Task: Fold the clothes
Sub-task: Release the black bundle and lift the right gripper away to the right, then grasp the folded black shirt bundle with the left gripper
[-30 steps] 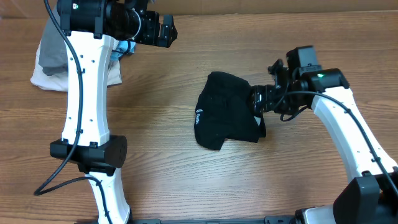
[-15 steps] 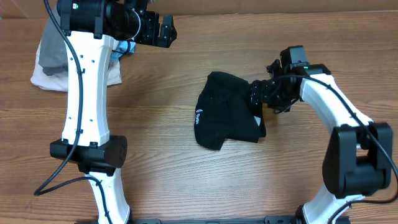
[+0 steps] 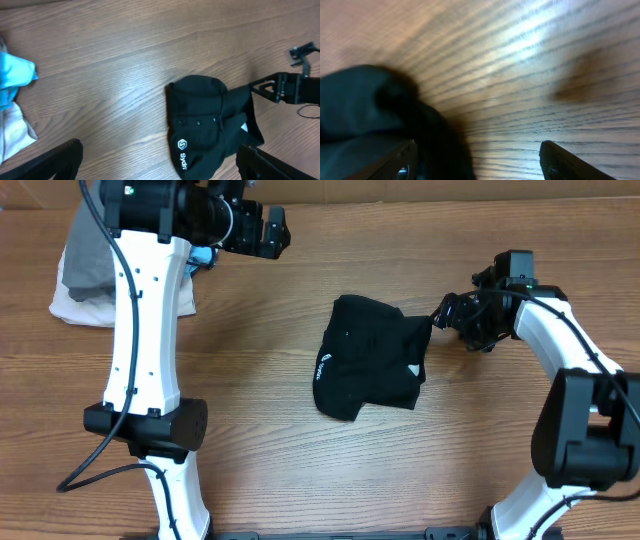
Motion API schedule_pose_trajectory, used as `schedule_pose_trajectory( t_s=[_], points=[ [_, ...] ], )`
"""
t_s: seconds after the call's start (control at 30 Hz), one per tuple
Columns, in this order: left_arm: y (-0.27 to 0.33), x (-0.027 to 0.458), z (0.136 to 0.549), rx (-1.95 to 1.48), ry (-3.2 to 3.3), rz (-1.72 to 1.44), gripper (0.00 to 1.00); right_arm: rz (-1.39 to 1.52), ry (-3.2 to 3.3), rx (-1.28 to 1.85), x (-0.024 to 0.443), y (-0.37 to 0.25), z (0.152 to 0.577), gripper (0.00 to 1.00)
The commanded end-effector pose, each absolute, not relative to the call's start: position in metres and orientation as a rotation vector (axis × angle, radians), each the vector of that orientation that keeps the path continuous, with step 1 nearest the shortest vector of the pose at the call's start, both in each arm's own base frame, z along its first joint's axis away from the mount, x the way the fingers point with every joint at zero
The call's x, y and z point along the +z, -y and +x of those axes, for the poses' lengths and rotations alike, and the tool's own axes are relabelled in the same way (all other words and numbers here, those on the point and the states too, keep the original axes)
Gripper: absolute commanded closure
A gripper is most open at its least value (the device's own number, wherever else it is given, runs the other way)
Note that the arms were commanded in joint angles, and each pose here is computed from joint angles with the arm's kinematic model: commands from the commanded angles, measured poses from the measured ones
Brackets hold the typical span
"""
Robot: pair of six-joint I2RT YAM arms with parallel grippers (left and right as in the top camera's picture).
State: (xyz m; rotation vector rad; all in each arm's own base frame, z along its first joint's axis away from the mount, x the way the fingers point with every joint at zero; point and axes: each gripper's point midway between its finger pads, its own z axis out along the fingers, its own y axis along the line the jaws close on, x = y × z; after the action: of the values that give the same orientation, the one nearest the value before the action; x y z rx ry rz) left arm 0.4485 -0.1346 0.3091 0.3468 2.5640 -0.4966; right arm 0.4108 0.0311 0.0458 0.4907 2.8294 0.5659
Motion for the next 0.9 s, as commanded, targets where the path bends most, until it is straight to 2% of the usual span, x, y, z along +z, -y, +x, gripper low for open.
schedule_pose_trajectory(
  t_s=[0.0, 0.17, 0.3, 0.53, 0.67, 0.73, 0.8, 0.83, 0.87],
  points=[
    [0.144, 0.287, 0.451, -0.493, -2.613, 0.392, 0.00, 0.490, -2.885, 0.556, 0.026, -0.032, 0.408, 0.18],
    [0.156, 0.274, 0.452, -0.507, -2.642, 0.422, 0.00, 0.514, -2.884, 0.570, 0.026, -0.028, 0.408, 0.12],
    [0.175, 0.268, 0.447, -0.520, -2.653, 0.478, 0.00, 0.580, -2.824, 0.652, 0.059, -0.010, 0.416, 0.00],
    [0.238, 0.243, 0.419, -0.553, -2.692, 0.702, 0.00, 0.594, -2.695, 0.682, 0.159, 0.041, 0.425, 0.00],
    [0.273, 0.211, 0.396, -0.561, -2.773, 0.828, 0.02, 0.604, -2.666, 0.640, 0.187, 0.060, 0.422, 0.00],
    [0.288, 0.190, 0.383, -0.557, -2.828, 0.898, 0.14, 0.627, -2.666, 0.615, 0.188, 0.068, 0.420, 0.00],
    [0.301, 0.168, 0.370, -0.548, -2.882, 0.974, 0.42, 0.643, -2.673, 0.592, 0.186, 0.073, 0.418, 0.00],
    [0.311, 0.151, 0.358, -0.535, -2.912, 1.063, 0.74, 0.651, -2.682, 0.562, 0.184, 0.076, 0.416, 0.00],
    [0.316, 0.141, 0.351, -0.528, -2.927, 1.112, 0.89, 0.653, -2.684, 0.552, 0.183, 0.077, 0.416, 0.00]
  ],
)
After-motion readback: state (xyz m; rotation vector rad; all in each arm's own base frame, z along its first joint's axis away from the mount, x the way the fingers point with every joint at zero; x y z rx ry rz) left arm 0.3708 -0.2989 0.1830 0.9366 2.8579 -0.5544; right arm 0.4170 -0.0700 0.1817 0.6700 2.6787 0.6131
